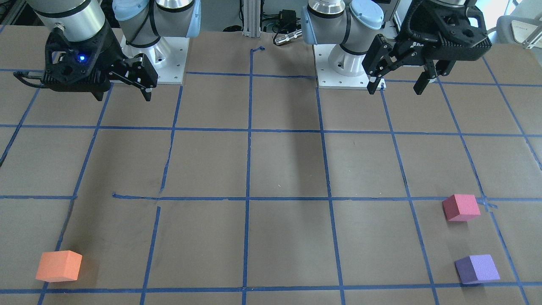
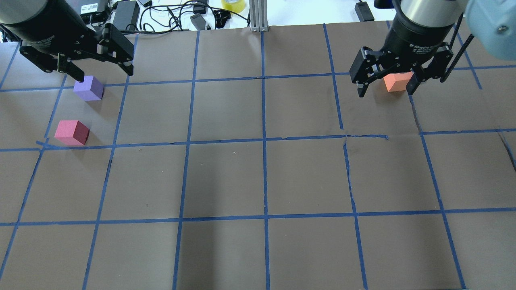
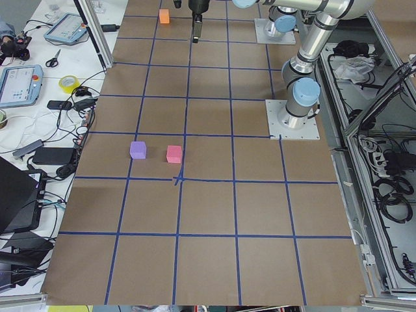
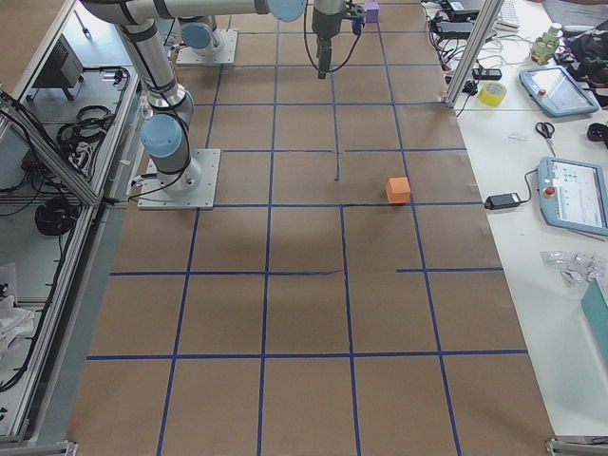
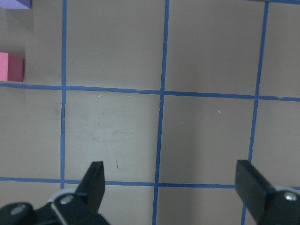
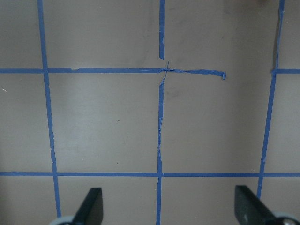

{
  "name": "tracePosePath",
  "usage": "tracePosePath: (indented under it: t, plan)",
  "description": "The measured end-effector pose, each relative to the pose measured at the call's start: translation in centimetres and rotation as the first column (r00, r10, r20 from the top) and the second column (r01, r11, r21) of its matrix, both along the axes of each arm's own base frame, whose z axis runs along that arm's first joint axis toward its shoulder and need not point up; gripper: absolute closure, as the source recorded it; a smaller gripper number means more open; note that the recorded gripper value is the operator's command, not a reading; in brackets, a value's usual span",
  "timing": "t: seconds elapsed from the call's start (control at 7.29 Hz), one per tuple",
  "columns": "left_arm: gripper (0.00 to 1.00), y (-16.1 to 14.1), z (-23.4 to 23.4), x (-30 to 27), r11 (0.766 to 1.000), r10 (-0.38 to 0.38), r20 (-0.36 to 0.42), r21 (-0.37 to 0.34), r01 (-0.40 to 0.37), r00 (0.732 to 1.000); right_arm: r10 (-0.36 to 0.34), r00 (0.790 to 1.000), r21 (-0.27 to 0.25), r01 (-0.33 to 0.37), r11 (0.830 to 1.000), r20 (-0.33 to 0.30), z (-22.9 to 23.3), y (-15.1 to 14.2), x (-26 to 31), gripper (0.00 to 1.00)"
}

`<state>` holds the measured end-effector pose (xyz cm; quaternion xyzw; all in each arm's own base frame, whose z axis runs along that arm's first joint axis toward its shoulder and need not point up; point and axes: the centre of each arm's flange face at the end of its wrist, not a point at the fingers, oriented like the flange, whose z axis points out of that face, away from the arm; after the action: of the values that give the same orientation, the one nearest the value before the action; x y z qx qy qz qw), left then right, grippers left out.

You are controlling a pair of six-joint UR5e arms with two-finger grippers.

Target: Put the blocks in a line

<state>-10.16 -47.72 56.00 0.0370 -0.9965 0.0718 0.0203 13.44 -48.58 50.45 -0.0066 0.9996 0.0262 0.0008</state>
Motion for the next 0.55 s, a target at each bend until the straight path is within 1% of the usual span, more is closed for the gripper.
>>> tracePosePath:
  t: [0.55]
  plan:
    - [0.00, -0.02, -0.02, 0.00, 1.000, 0.001, 0.000, -0.001, -0.001, 1.000, -0.008, 1.000, -0.012, 0.008, 1.000, 0.001, 0.27, 0.01, 0.02, 0.00]
